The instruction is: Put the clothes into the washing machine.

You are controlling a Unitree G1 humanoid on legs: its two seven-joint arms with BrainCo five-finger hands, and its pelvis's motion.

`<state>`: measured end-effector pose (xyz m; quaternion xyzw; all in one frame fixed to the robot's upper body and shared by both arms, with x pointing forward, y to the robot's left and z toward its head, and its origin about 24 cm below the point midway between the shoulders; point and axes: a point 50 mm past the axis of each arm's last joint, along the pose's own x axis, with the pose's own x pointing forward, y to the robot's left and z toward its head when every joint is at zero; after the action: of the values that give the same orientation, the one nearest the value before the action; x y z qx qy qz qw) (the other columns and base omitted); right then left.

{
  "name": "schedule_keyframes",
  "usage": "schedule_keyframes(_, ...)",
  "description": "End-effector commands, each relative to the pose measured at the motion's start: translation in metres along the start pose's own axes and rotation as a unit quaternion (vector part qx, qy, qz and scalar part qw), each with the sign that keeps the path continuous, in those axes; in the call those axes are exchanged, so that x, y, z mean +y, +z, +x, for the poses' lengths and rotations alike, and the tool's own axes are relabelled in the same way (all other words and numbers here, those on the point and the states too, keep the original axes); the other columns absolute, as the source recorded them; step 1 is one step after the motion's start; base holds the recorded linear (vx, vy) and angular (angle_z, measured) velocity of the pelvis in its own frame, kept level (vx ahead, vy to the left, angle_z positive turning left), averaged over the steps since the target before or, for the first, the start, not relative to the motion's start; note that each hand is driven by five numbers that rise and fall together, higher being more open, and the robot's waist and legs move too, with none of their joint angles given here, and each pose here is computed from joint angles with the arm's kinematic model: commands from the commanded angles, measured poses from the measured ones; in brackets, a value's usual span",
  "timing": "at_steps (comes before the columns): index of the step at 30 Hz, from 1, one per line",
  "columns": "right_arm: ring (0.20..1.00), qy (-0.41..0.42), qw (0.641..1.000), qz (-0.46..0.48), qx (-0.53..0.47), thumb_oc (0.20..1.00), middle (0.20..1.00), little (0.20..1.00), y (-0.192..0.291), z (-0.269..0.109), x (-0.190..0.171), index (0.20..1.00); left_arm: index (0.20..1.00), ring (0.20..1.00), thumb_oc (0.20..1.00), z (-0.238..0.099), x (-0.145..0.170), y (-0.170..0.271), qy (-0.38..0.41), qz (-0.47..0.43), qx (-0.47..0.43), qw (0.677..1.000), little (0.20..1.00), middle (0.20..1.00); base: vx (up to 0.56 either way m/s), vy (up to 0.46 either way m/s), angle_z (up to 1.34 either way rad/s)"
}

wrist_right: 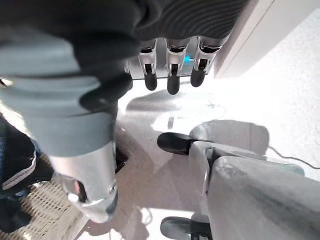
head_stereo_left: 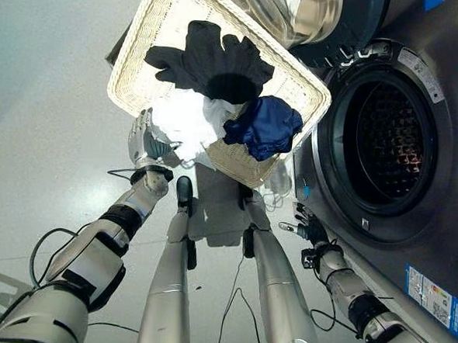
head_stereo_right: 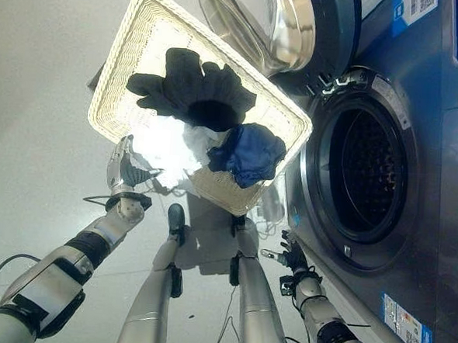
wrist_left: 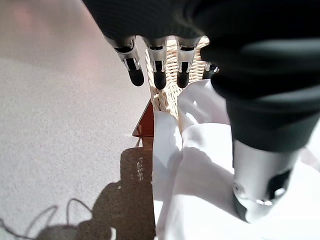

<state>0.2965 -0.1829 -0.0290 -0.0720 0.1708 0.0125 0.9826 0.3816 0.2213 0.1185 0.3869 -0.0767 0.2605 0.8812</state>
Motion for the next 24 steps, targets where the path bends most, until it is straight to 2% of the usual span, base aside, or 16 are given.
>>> schedule_keyframes(1, 1.000, 0.007, 0.999, -0.031, -0.006, 1.000, 1.000, 1.000, 0.003, -0.002, -0.008, 1.000, 1.000, 1.000, 1.000, 0.025, 0.009, 0.025, -0.025, 0.021, -0.008, 0.999, 1.000, 1.000, 0.00, 0.000, 0.00)
schedule_keyframes(9, 1.000, 0.017, 0.999, -0.031, -0.019, 1.000, 1.000, 1.000, 0.014, 0.003, 0.001, 1.000, 1.000, 1.000, 1.000, 0.041, 0.016, 0.030, -0.065, 0.084, 0.022, 0.994, 1.000, 1.000, 0.01, 0.011, -0.05)
schedule_keyframes(24, 1.000, 0.042, 0.998, -0.029, -0.026, 1.000, 1.000, 1.000, 0.014, 0.000, 0.014, 1.000, 1.000, 1.000, 1.000, 0.041, 0.011, 0.035, -0.071, 0.088, 0.036, 0.993, 1.000, 1.000, 0.01, 0.007, -0.04)
